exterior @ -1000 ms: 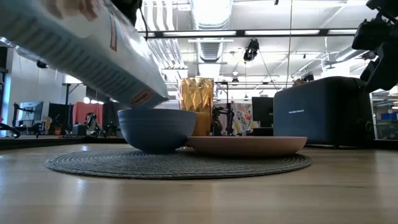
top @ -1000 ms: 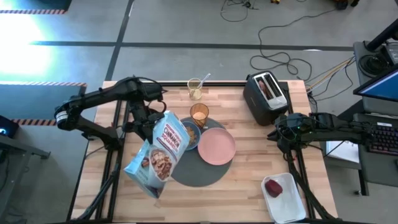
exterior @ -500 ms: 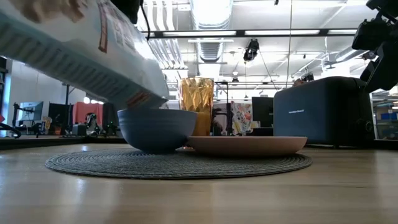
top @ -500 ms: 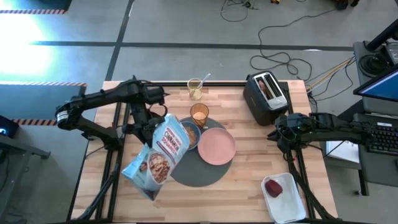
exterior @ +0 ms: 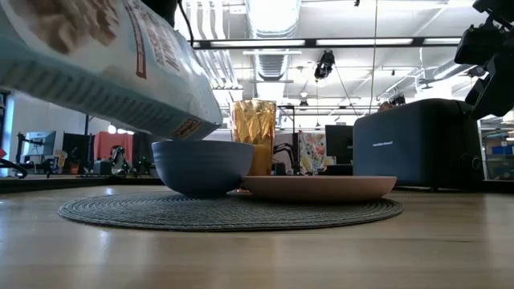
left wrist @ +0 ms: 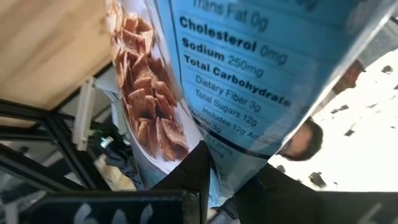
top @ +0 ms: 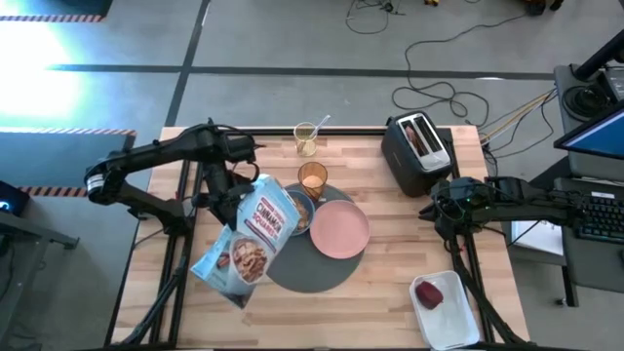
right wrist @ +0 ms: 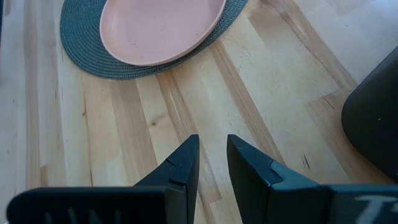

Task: Arrange a breakfast setting
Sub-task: Pour the cereal box into the blue bowl

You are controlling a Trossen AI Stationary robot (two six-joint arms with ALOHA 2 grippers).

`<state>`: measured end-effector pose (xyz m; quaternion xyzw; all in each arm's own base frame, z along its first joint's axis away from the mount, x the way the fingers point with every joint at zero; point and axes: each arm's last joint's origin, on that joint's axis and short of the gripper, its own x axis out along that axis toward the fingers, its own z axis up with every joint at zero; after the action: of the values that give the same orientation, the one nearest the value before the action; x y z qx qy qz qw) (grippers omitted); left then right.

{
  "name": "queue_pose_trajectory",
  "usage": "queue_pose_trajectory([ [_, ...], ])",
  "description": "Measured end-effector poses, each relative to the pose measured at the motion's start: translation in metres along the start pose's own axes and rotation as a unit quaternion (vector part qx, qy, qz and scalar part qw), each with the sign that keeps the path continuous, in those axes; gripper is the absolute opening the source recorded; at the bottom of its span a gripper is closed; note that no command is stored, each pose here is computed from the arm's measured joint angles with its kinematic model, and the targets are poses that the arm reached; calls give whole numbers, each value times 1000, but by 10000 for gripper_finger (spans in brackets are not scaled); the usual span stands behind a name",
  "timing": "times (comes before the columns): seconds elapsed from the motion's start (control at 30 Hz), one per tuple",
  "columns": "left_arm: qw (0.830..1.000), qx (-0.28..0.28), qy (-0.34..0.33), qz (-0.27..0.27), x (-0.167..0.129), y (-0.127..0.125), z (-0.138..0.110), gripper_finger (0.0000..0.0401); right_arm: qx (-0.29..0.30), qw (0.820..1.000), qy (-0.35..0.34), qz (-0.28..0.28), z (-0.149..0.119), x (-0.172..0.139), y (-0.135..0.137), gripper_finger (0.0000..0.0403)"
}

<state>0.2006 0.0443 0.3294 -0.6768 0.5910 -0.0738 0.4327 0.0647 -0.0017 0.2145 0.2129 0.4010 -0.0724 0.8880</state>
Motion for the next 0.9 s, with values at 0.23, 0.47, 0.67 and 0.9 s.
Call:
queue_pose_trajectory([
  [0.23,998,32,-30,33,-1,2,-9,35,0,1000,0,0,0,0,0,73],
  [0.47,989,84,-71,100,3,6,-18,35,0,1000,0,0,0,0,0,73],
  [0.67,974,149,-72,152,13,5,-24,35,0,1000,0,0,0,0,0,73],
  [0.9,942,236,-100,217,22,5,-36,35,0,1000,0,0,0,0,0,73],
])
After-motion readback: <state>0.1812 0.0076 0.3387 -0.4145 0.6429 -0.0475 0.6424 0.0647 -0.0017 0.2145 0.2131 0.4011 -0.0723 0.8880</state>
